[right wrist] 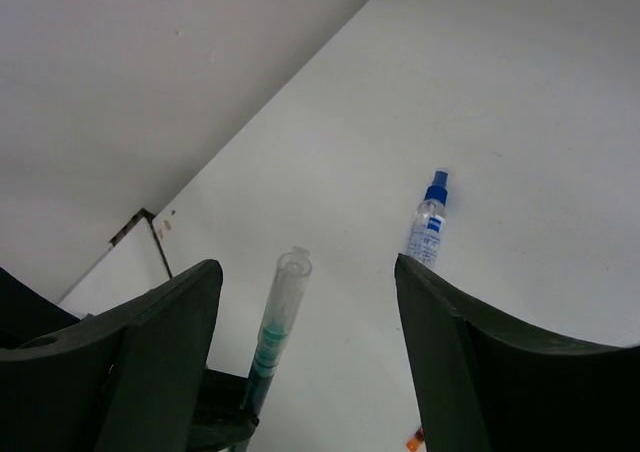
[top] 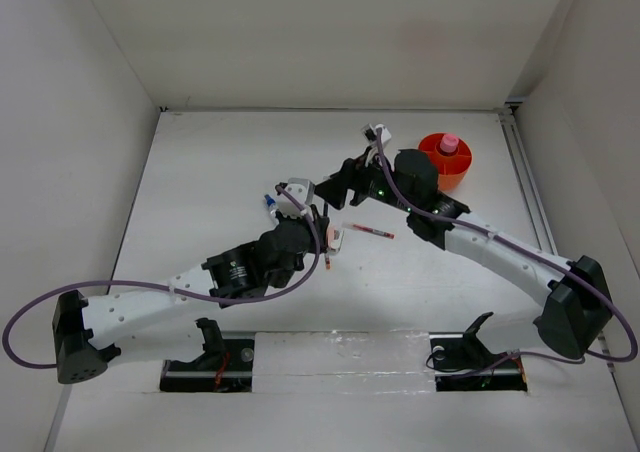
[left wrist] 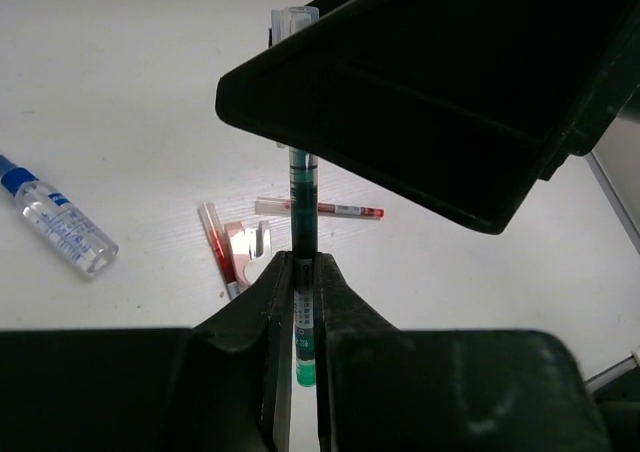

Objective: Sort the stationery into containers
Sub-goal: Place the pen in the storage box.

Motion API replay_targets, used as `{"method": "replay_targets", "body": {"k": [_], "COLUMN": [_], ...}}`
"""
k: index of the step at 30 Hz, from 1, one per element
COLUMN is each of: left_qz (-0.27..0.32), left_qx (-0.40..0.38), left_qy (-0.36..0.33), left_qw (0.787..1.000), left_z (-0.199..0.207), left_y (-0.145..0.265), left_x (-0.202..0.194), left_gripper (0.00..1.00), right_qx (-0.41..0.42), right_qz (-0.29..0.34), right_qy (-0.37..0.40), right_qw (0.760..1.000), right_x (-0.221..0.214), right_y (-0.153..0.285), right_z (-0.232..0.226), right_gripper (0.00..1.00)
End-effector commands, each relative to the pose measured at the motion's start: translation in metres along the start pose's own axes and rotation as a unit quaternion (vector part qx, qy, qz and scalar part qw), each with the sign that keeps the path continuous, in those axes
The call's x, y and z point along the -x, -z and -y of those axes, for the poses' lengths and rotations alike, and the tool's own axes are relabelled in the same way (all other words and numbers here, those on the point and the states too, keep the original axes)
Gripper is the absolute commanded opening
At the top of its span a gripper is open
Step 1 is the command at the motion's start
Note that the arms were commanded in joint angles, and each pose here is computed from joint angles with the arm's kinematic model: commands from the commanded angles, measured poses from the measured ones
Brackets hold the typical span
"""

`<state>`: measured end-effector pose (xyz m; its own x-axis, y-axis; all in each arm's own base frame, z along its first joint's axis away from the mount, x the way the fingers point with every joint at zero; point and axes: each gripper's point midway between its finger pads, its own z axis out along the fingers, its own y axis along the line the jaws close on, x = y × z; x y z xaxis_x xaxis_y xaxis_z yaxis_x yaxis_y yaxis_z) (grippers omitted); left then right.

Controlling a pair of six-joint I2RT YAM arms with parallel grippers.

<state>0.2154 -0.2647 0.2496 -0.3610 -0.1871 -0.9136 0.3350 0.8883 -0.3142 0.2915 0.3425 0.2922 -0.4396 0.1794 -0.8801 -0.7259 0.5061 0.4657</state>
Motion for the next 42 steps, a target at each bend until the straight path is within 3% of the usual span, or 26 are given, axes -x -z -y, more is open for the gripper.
{"method": "replay_targets", "body": {"k": [1, 9, 16, 18, 20, 22, 25, 26, 29, 31, 33, 38, 42], "left_qz": [0.021, 0.038, 0.053, 0.059, 0.064, 0.065, 0.065, 0.067, 0.071, 0.075, 0.073, 0.056, 0.015], "left_qx": [-0.008, 0.021, 0.025, 0.028, 0.031, 0.031, 0.031, 0.035, 0.033, 0.03, 0.031, 0.054, 0.107], "left_qy": [0.004, -0.001, 0.0, -0.001, -0.002, -0.002, -0.001, -0.001, 0.003, 0.019, 0.016, 0.038, 0.051], "left_qw": [1.0, 0.999, 0.998, 0.998, 0.997, 0.997, 0.997, 0.997, 0.997, 0.997, 0.997, 0.996, 0.993], "left_z": [0.004, -0.008, -0.011, -0.014, -0.016, -0.015, -0.014, -0.015, -0.016, -0.017, -0.02, -0.031, -0.047], "left_y": [-0.001, 0.0, 0.004, 0.006, 0.007, 0.008, 0.009, 0.01, 0.012, 0.017, 0.018, 0.028, 0.038], "left_x": [0.01, 0.014, 0.025, 0.028, 0.032, 0.034, 0.037, 0.04, 0.043, 0.047, 0.045, 0.044, 0.037], "left_gripper": [0.0, 0.0, 0.0, 0.0, 0.0, 0.0, 0.25, 0.43, 0.61, 0.85, 1.0, 1.0, 1.0], "right_qx": [0.054, 0.091, 0.1, 0.1, 0.1, 0.1, 0.102, 0.102, 0.1, 0.089, 0.074, -0.027, -0.119], "right_qz": [0.029, 0.02, 0.002, -0.01, -0.01, -0.01, -0.006, -0.006, 0.001, 0.016, 0.031, 0.09, 0.138], "right_qy": [-0.004, -0.013, -0.022, -0.025, -0.025, -0.025, -0.024, -0.024, -0.022, -0.02, -0.015, 0.03, 0.131], "right_qw": [0.998, 0.996, 0.995, 0.995, 0.995, 0.995, 0.994, 0.994, 0.995, 0.996, 0.997, 0.995, 0.974], "right_x": [0.017, 0.012, 0.003, -0.006, -0.005, -0.005, -0.001, -0.001, 0.002, 0.011, 0.021, 0.062, 0.102], "right_y": [0.0, 0.001, -0.005, -0.009, -0.012, -0.012, -0.012, -0.012, -0.012, -0.011, -0.009, 0.003, 0.026], "right_z": [-0.028, -0.046, -0.046, -0.042, -0.042, -0.042, -0.044, -0.044, -0.044, -0.04, -0.03, 0.043, 0.111], "right_gripper": [0.75, 0.37, 0.32, 0.21, 0.02, 0.0, 0.0, 0.0, 0.0, 0.0, 0.0, 0.0, 0.0]}}
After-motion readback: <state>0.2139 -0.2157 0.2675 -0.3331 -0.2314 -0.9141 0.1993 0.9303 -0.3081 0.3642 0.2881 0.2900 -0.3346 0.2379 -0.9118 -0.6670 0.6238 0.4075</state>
